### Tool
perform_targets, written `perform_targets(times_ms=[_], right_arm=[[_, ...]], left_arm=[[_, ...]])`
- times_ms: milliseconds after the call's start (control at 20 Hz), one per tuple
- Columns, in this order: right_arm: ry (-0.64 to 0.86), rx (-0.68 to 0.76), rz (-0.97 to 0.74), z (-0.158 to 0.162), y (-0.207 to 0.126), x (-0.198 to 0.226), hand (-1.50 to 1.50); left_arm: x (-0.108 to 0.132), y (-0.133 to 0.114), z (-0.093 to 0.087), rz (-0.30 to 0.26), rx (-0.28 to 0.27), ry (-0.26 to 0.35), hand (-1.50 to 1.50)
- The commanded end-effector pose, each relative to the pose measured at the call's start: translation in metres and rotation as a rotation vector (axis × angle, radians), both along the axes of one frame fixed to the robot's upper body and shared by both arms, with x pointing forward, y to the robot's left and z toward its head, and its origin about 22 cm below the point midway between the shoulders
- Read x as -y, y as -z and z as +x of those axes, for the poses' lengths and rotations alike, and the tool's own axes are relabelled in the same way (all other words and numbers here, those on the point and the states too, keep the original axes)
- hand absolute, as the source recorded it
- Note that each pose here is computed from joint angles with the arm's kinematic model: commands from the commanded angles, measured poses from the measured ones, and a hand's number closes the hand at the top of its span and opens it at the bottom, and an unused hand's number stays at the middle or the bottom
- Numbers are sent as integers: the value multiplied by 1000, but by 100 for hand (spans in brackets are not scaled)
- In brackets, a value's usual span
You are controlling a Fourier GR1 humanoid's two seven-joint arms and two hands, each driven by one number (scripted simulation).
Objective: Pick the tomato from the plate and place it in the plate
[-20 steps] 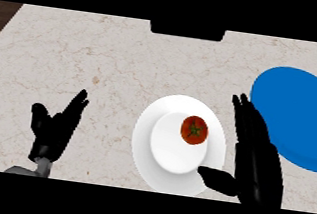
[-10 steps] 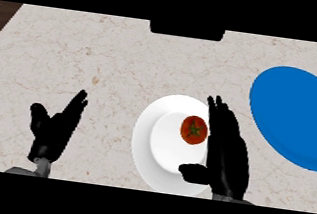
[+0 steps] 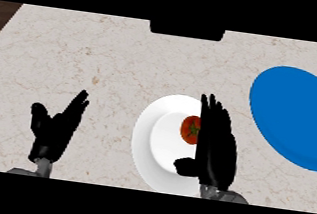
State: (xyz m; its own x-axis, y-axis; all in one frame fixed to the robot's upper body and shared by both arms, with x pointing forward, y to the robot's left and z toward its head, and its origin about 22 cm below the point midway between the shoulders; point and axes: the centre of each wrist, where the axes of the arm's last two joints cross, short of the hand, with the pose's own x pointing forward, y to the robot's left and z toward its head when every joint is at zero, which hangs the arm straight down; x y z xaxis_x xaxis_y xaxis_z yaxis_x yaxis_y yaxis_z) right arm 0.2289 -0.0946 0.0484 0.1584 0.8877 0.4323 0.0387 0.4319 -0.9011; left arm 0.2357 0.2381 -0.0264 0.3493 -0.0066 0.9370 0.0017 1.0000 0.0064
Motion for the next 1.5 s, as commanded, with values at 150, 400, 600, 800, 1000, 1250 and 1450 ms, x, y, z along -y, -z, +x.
perform_targets(times_ms=[150,400,600,800,1000,1250,1450], right_arm=[[60,-18,-44,22,3,-16,-150],[29,-55,-36,28,14,8,-150],[22,-87,-40,44,44,1,-150],[-57,-141,-170,52,50,9,150],[-56,-83,-181,44,36,5,150],[-33,-27,-222,55,46,10,150],[107,137,-136,69,28,2,150]], left_arm=[[5,0,4,3,-27,2,0],[0,15,-11,6,-21,-1,0],[0,6,-3,-2,-38,-3,0],[-3,-1,-4,-1,-14,19,0],[-2,13,2,-4,-32,-11,0],[9,6,-15,8,-25,7,0],[-8,-5,-4,-13,-23,11,0]])
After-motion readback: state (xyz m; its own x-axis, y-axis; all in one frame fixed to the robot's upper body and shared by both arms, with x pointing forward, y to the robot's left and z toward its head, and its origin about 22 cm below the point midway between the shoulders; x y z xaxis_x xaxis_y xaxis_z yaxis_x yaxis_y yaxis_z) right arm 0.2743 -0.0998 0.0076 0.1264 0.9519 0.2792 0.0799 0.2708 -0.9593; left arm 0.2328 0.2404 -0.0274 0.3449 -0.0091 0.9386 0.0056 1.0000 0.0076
